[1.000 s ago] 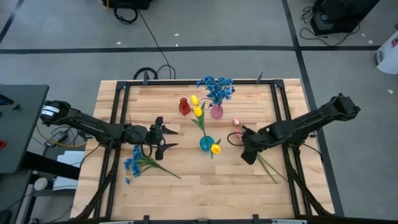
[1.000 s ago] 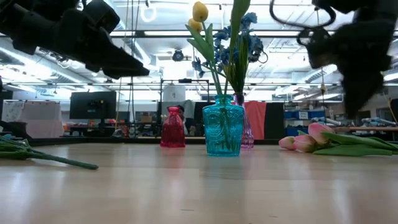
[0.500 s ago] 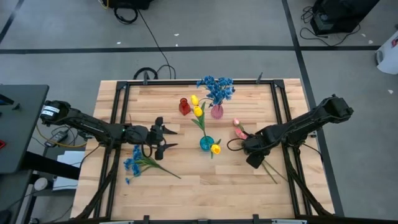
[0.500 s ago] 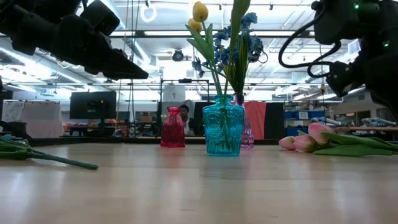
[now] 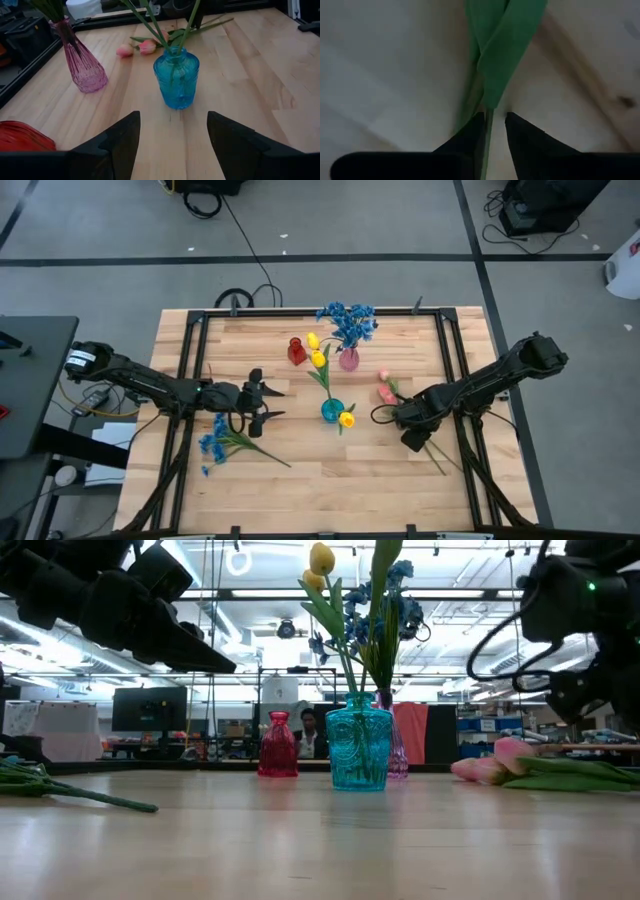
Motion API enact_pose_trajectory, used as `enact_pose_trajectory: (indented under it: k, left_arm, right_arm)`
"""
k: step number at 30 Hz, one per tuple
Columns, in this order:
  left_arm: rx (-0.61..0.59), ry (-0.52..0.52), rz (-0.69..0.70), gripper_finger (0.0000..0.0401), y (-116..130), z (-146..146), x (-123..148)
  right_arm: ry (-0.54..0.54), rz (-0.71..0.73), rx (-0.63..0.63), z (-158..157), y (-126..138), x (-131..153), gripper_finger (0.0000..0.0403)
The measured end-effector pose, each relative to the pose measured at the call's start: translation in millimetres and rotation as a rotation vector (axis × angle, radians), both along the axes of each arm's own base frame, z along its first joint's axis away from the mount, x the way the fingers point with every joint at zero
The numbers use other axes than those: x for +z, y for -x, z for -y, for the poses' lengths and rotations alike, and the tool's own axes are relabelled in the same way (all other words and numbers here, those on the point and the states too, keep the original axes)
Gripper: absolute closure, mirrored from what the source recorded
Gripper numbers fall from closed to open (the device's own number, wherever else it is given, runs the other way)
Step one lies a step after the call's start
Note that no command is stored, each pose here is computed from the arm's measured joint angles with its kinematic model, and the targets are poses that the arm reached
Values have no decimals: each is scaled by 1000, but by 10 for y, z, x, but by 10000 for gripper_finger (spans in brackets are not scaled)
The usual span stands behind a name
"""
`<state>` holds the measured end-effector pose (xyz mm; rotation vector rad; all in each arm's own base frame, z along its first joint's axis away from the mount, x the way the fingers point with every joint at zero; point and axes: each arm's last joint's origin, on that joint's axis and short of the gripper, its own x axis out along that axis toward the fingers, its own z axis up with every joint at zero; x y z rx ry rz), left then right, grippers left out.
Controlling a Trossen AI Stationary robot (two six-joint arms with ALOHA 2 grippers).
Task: Sort flowers into vase by color
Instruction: Put the bottom pink flower into the red vase
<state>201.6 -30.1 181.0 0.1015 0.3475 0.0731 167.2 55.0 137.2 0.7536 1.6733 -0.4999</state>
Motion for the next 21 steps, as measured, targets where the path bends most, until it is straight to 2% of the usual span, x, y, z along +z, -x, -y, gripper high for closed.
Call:
enact_pose_trajectory:
  k: [3, 9, 14, 17, 21]
  left_arm:
    - [0, 0, 0, 164, 0, 0, 0]
    - [-1, 4, 23, 164, -1, 0, 28]
    - [-10, 10, 31, 164, 20, -1, 55]
    - [-9, 14, 36, 164, 19, -1, 61]
    - [-7, 16, 38, 164, 19, -1, 62]
  right_arm:
    - [23, -17, -20, 15, 29, -42, 327]
    - [39, -22, -52, 25, 42, -43, 389]
    - [52, -8, -97, 62, 75, 10, 381]
    - [99, 6, -121, 98, 121, 100, 382]
    - [183, 162, -132, 130, 97, 323, 394]
